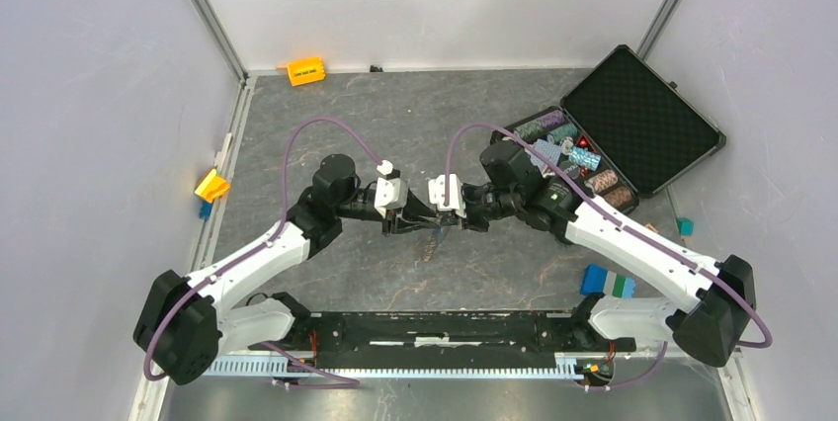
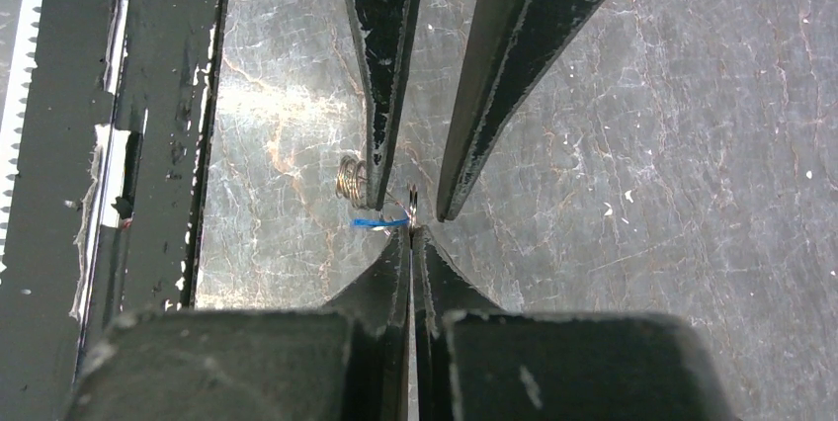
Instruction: Put the keys on the keyring
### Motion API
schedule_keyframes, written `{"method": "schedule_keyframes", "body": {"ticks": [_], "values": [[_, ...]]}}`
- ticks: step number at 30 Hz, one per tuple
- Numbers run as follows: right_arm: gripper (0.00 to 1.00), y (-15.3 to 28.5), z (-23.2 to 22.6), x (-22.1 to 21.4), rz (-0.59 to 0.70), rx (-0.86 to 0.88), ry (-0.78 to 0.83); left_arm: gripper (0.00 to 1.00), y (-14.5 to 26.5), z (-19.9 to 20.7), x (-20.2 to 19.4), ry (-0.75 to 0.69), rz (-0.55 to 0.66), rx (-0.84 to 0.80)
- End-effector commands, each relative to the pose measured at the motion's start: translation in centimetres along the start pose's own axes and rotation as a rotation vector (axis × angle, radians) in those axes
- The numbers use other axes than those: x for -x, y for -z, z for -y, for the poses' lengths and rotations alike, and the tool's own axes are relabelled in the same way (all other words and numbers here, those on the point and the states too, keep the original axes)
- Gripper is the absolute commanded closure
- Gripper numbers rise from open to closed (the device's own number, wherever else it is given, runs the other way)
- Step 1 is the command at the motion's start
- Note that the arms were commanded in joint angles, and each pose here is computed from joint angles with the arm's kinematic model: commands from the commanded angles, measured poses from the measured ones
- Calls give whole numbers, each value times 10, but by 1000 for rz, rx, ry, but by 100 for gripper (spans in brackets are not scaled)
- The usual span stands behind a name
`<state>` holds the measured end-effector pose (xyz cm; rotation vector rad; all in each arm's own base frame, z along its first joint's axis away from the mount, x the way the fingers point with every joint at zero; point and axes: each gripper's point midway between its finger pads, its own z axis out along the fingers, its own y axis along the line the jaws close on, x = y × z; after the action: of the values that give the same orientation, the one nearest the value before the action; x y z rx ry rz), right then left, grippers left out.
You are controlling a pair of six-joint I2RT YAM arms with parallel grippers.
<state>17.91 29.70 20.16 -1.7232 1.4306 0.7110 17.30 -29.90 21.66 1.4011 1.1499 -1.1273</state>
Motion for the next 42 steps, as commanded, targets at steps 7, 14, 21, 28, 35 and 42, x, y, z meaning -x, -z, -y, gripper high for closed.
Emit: {"method": "schedule_keyframes", "body": {"ticks": [7,14,21,28,35,42], "values": [[100,5,13,23,38,-36,38,74,-2,-6,7,-64,7,0],[100,5,13,24,42,-37,39,76,-3,-5,3,-56,1,-3],[100,3,12,23,40,-30,35,89,-4,-5,2,-49,-1,-8],[83,4,11,19,38,-40,39,98,-3,-2,10,-76,43,2],[60,16,5,14,76,-64,55,98,0,6,17,-96,102,-2],[68,22,-5,11,152,7,8,98,-1,8,21,-89,131,-12]]}}
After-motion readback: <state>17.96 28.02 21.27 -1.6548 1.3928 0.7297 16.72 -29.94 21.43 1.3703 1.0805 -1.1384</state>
